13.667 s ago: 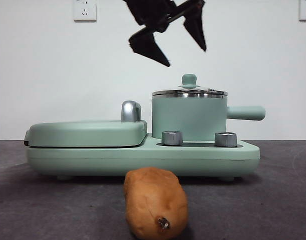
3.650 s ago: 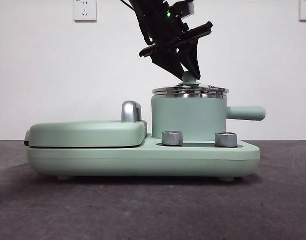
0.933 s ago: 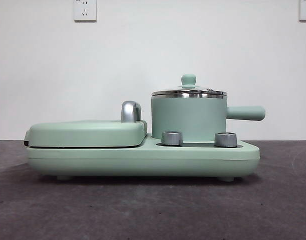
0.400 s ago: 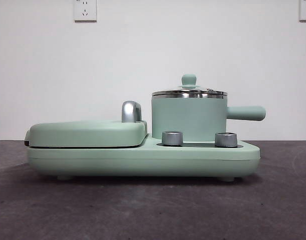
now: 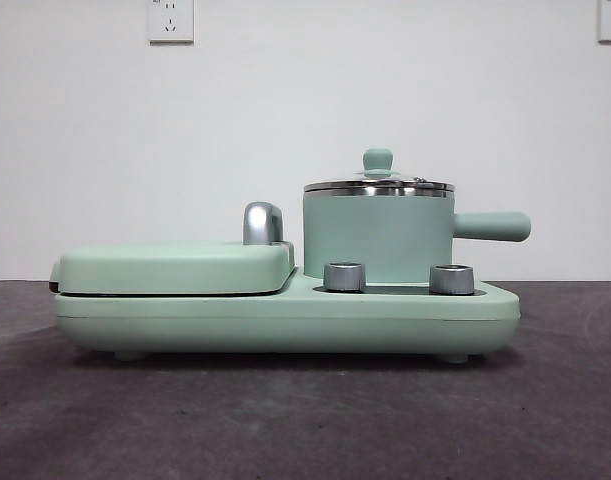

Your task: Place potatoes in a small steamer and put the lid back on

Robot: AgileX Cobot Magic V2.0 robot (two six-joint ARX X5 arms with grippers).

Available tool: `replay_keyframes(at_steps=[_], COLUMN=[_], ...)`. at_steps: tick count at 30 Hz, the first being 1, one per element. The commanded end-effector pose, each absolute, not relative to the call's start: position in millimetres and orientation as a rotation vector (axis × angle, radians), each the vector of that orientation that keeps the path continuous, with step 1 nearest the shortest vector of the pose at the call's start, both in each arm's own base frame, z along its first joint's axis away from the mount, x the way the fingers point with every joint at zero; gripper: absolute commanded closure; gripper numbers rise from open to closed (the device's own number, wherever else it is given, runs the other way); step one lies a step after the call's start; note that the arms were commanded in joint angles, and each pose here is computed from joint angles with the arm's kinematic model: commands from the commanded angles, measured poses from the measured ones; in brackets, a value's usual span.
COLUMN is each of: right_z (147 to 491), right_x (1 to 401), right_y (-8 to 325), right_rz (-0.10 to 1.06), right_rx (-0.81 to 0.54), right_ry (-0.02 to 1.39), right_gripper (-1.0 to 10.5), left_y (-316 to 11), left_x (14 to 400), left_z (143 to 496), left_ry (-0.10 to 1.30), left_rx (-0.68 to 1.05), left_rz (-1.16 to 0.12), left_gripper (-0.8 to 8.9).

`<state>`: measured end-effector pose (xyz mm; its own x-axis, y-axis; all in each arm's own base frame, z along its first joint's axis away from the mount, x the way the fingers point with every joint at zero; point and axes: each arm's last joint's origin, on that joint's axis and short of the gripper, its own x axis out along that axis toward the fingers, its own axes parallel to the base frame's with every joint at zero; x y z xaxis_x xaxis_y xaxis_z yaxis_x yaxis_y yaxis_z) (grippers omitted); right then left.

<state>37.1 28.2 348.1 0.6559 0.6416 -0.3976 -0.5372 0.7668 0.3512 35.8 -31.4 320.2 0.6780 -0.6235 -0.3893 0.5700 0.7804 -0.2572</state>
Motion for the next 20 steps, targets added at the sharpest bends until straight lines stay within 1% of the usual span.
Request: replay_keyframes(at_steps=[1,2,3,4,5,7,20], right_z=[350.6,350.6,350.6,350.6,350.7,351.1,353.9], right_x=[37.6,37.6,37.6,37.6,37.8,38.3,39.1], right_y=[28.8,28.8,28.8,28.7,28.7,28.3,28.8], right_rz=[0.683,0.682,0.683,0.683,0.682,0.662,0.670], right_rx=[0.203,0.203,0.202,0.196,0.182,0.181,0.186], right_ry=[0.516,0.517,0.517,0.514,0.507,0.499,0.467], right_gripper=[5.2,5.8,7.3,9.0,9.3,9.2,9.2], left_y=[-31.1,-31.6,-31.9,-31.9,-31.8,-31.8,-31.4], left_x=[35.3,35.9,36.3,36.4,36.6,36.8,36.3], left_z=[325.1,325.2,325.2,325.2,325.1,325.1,325.6], left_ry=[0.457,0.458,0.457,0.456,0.456,0.457,0.455], left_rx=[-0.146,-0.146,-0.140,-0.137,-0.136,-0.138,-0.139], left_rz=[-0.674,-0.674,-0.675,-0.672,-0.666,-0.661,-0.662], left_gripper=[5.58,6.48,7.75,8.05,8.01,7.99,7.89])
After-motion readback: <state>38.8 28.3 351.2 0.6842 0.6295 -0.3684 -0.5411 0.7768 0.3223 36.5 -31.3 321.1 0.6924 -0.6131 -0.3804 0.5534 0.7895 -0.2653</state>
